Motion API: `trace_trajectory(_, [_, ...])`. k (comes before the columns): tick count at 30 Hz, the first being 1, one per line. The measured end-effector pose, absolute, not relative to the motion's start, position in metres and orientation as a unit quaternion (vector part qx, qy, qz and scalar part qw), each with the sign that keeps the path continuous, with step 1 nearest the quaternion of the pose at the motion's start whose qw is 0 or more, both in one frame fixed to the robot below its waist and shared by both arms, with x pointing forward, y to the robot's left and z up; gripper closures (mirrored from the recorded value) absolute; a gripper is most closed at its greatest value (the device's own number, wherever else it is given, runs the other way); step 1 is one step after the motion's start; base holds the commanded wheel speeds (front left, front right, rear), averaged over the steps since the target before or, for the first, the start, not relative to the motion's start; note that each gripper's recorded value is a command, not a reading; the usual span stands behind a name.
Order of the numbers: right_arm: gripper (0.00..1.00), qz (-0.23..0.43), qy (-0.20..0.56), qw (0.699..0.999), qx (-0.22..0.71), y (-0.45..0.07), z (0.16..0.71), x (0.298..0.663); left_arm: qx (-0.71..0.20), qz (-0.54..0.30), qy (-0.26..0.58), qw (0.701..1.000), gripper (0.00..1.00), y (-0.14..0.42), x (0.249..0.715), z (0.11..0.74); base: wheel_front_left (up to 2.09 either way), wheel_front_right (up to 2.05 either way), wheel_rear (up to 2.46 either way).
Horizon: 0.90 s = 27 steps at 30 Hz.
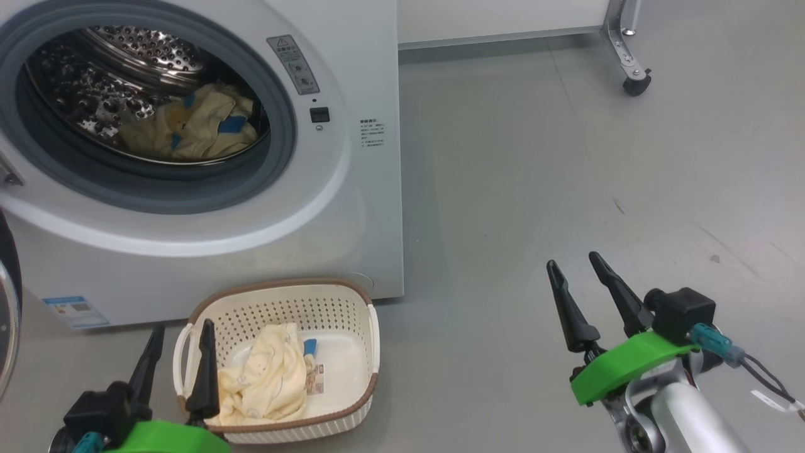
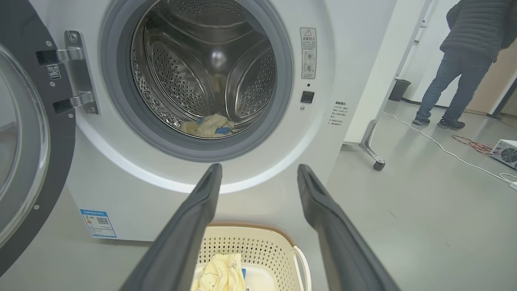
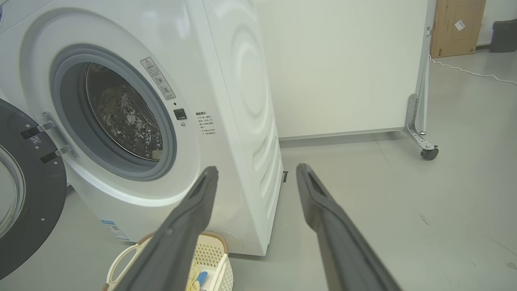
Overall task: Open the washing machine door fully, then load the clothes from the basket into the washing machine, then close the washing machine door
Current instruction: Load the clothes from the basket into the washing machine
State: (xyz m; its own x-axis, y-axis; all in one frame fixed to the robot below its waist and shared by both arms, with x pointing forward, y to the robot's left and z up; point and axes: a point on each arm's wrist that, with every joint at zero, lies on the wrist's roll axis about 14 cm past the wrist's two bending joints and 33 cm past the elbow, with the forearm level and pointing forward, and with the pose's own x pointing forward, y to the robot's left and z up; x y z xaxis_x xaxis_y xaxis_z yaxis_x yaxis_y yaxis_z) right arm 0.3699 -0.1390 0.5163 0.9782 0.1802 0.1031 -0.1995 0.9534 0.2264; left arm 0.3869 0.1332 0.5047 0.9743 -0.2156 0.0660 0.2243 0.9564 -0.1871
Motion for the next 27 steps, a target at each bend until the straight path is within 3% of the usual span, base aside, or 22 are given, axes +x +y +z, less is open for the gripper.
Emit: trace_trajectory(27, [0.0,0.092,-0.032,0.988,0.12,-0.141,0.51,0.371,-0.088,-0.118,-0.006,0.989,0.0,0.126,0.387,0.492,0.0,0.0,0.0])
